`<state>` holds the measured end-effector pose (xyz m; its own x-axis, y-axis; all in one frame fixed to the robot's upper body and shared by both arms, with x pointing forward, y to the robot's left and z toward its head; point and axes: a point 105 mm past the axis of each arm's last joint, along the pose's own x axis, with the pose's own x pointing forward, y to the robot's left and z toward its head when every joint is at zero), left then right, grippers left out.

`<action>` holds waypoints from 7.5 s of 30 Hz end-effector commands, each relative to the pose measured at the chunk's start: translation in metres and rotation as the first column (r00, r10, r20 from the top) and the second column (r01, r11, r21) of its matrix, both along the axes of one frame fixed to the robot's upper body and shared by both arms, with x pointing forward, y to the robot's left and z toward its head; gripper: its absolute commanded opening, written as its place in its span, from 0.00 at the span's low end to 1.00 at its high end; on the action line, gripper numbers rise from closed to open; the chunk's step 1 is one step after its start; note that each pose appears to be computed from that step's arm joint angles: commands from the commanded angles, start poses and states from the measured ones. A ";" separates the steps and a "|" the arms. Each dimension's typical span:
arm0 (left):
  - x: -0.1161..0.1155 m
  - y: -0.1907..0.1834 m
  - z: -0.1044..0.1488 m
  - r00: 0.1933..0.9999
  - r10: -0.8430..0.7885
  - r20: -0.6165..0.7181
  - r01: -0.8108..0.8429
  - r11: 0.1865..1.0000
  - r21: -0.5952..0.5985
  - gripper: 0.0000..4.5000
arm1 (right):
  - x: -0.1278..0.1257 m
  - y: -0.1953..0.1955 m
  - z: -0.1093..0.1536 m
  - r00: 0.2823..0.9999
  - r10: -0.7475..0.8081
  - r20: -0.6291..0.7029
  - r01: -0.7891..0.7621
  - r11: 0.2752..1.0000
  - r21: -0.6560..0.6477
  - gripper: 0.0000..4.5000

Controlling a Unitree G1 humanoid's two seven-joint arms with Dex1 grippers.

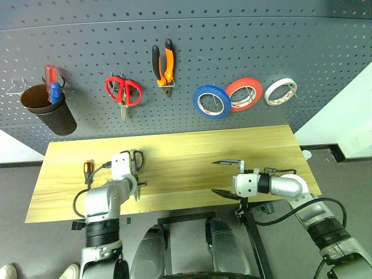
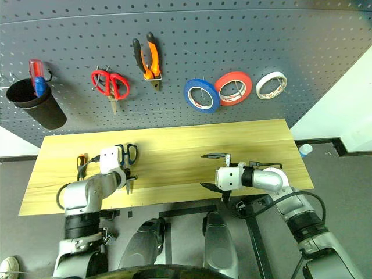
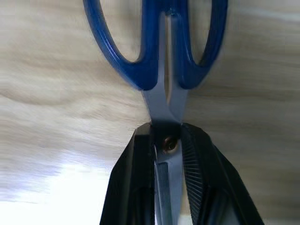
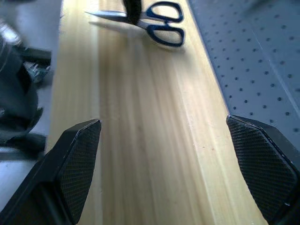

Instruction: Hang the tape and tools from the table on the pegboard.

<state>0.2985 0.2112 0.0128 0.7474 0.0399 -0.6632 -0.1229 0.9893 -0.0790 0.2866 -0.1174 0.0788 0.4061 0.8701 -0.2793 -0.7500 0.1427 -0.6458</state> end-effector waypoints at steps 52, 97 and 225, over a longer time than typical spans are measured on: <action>0.024 0.028 0.145 0.544 -0.325 0.774 0.429 0.900 0.077 0.30 | -0.015 0.013 0.119 0.918 0.245 -0.312 -0.039 0.838 0.545 1.00; 0.000 0.146 -0.001 0.963 0.261 0.065 -0.258 0.965 -0.050 0.99 | -0.025 0.014 0.016 0.859 0.067 -0.508 0.036 0.981 0.189 1.00; -0.100 0.042 -0.007 0.658 -0.607 0.446 0.481 0.794 0.371 0.66 | -0.024 -0.146 -0.061 0.716 -0.571 -0.402 0.657 0.746 0.111 1.00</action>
<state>0.1998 0.2517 0.0049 0.8858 -0.4131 -0.2113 0.4543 0.8651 0.2129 0.2604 -0.2555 0.0078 0.7682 0.5332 -0.3544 -0.6231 0.7497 -0.2229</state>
